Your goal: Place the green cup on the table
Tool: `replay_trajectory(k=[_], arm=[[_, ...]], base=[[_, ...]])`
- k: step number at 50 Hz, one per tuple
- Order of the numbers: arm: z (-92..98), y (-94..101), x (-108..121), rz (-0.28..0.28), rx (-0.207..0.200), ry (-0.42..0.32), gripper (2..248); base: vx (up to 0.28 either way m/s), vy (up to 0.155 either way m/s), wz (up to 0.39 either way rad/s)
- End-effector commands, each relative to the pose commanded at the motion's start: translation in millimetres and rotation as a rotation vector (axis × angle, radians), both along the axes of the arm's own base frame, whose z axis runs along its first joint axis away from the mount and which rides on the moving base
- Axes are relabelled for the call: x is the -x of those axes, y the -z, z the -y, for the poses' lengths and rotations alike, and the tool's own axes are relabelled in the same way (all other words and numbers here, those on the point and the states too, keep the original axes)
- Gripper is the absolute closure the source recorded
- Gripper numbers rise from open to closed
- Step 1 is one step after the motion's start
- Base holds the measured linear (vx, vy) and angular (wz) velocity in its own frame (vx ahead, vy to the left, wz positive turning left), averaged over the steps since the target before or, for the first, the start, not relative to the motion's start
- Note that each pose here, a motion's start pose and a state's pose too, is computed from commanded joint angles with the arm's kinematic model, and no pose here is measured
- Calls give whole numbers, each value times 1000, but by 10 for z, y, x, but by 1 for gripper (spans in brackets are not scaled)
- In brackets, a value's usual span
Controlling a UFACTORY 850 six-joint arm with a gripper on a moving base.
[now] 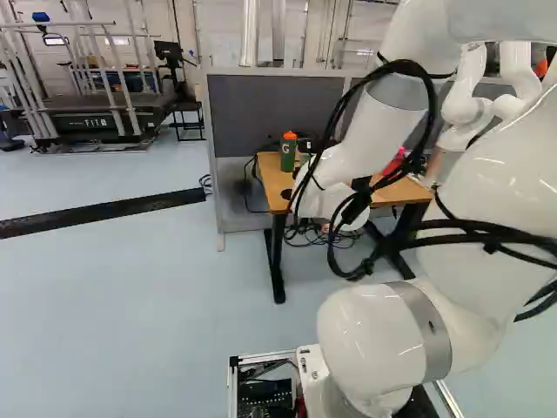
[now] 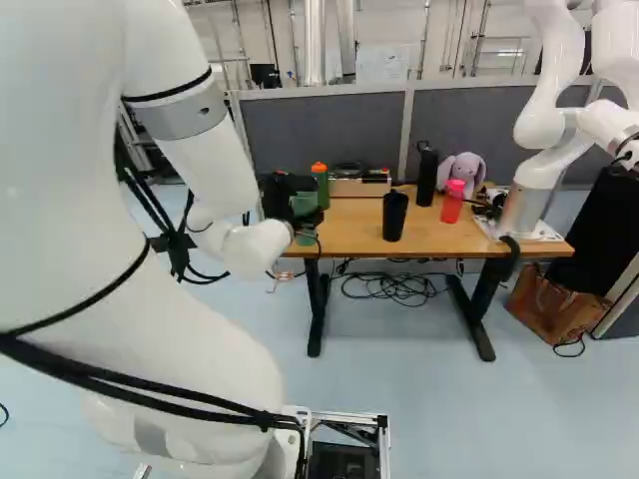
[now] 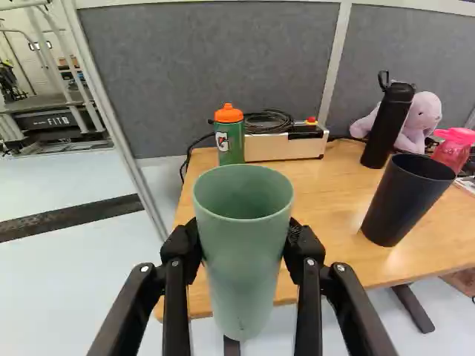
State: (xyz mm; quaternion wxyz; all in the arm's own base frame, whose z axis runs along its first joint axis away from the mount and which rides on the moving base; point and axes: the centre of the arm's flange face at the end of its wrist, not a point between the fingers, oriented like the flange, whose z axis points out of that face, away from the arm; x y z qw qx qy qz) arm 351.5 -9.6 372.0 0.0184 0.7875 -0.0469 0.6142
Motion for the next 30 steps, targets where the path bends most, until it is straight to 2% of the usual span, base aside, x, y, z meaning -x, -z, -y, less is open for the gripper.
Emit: replay_trajectory(k=[30], arm=[[102, 194, -668, 70, -5, 94, 124]], base=[[0, 0, 0]])
